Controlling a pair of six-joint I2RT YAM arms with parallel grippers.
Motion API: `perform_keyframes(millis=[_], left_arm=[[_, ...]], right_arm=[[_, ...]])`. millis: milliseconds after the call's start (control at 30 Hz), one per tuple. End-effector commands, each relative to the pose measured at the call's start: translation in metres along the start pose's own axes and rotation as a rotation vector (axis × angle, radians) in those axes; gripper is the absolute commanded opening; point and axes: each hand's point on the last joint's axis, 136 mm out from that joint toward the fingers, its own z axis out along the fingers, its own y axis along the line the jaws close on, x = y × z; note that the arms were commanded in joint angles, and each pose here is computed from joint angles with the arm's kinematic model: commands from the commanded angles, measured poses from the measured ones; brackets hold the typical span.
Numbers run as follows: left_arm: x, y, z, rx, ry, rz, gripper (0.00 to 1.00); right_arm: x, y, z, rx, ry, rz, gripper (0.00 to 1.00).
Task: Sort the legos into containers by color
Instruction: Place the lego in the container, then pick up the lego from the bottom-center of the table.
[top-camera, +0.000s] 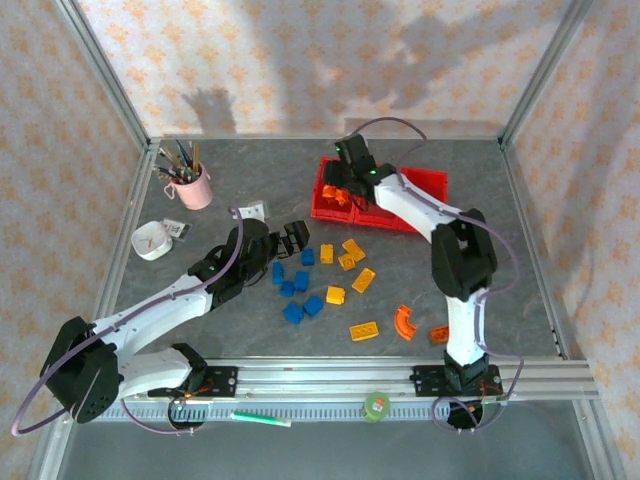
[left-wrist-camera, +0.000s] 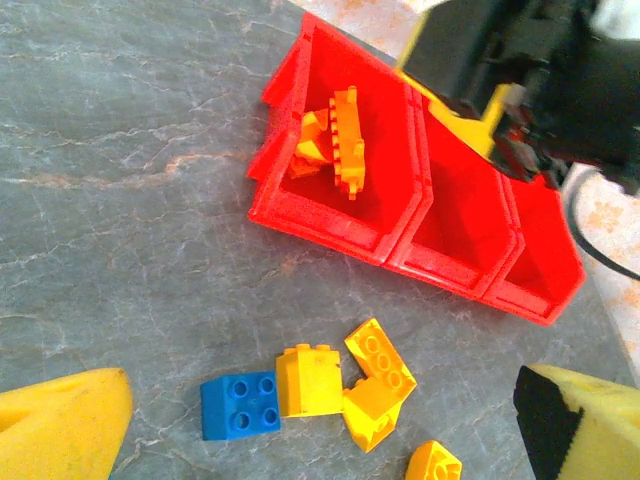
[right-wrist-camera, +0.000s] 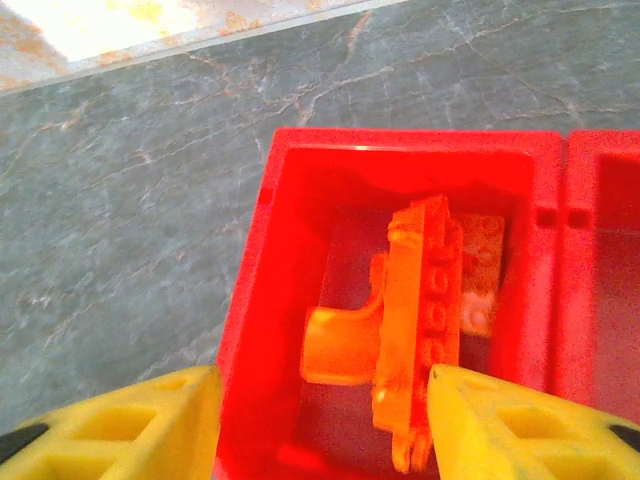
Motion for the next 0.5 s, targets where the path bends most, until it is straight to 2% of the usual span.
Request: perform_keyframes(millis=[0, 233, 467], left_arm=[[-0.007, -0.012, -0.002, 0.047, -0.002, -0.006, 0.99], [0.019, -0.03, -0.003, 0.127, 0.083, 0.012, 0.99], [0.046, -0.044, -0.015, 0.199, 0.104, -0.006, 0.99]], right_arm=[[-0.002, 0.0, -0.046, -0.044, -0.031, 0.004, 0.6], [0.052, -0.041, -0.099, -0.002, 0.015, 0.047, 0.69], [0.115, -0.085, -0.136, 0.066, 0.11, 0.086, 0.75]])
